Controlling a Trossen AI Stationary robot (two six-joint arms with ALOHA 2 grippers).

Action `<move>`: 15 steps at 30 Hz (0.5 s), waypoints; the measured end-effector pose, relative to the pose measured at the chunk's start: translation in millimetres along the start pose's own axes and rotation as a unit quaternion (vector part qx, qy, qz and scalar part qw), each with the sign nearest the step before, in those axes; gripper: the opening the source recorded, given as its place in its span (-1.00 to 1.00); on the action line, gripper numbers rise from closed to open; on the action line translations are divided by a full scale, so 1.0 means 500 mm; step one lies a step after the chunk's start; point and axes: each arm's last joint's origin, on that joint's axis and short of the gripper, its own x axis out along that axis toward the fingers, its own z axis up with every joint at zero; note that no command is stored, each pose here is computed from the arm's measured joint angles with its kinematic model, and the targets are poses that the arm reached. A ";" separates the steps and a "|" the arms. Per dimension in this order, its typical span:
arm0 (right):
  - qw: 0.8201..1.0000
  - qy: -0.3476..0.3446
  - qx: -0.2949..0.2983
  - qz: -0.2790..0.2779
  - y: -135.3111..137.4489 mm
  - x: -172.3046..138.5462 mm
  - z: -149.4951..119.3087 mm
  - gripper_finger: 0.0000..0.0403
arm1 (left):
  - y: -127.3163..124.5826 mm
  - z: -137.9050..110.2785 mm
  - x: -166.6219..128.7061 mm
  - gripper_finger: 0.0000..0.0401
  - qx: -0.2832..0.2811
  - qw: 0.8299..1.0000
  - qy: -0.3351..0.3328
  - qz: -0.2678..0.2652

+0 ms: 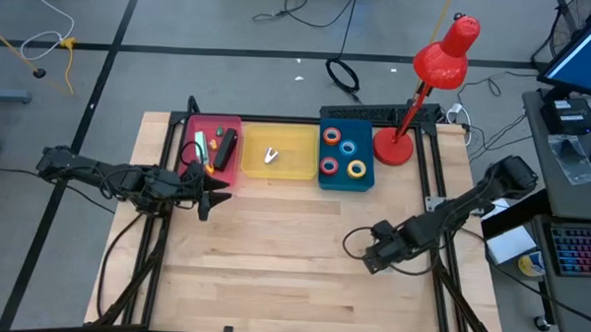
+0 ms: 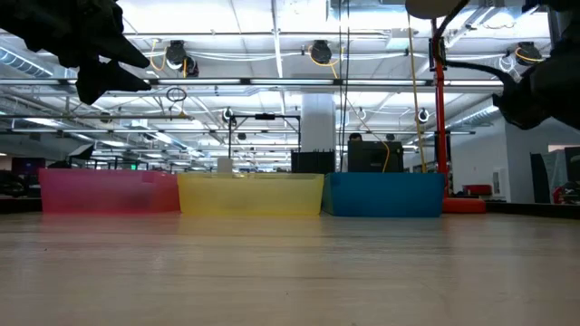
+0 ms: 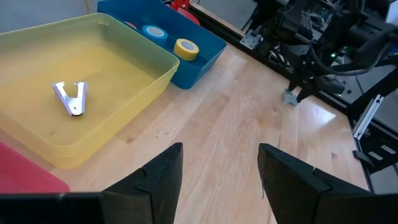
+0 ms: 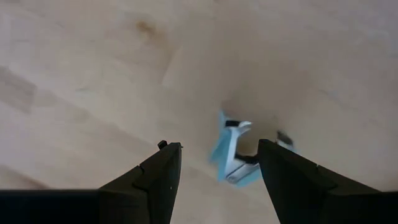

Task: Pick and place Stapler, Stapler remover, tape
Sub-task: Put the light blue stapler remover into the yellow bin

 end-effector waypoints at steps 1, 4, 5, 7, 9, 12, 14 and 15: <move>1.000 0.000 0.001 -0.006 0.000 0.004 0.001 0.02 | 0.000 0.000 0.000 0.03 0.000 1.000 0.000 0.000; 1.000 -0.001 0.002 -0.017 -0.003 0.020 0.002 0.02 | 0.000 0.000 0.000 0.03 0.001 1.000 0.000 0.000; 1.000 -0.001 0.002 -0.019 -0.004 0.025 0.003 0.02 | 0.000 0.000 0.000 0.03 0.001 1.000 0.000 0.000; 1.000 0.000 0.001 -0.019 -0.006 0.034 0.004 0.02 | 0.000 0.000 0.000 0.03 0.001 1.000 0.000 0.000; 1.000 0.000 0.000 -0.017 -0.008 0.042 0.005 0.02 | 0.000 0.000 0.000 0.03 0.001 1.000 0.000 0.000; 1.000 0.001 0.000 -0.007 -0.014 0.054 0.006 0.02 | 0.000 0.000 0.000 0.03 0.001 1.000 0.000 0.000; 1.000 0.002 -0.001 0.000 -0.017 0.059 0.007 0.02 | 0.000 0.000 0.000 0.03 0.001 1.000 0.000 0.000; 1.000 0.002 0.000 0.001 -0.018 0.060 0.007 0.02 | 0.000 0.000 0.000 0.03 0.001 1.000 0.000 0.000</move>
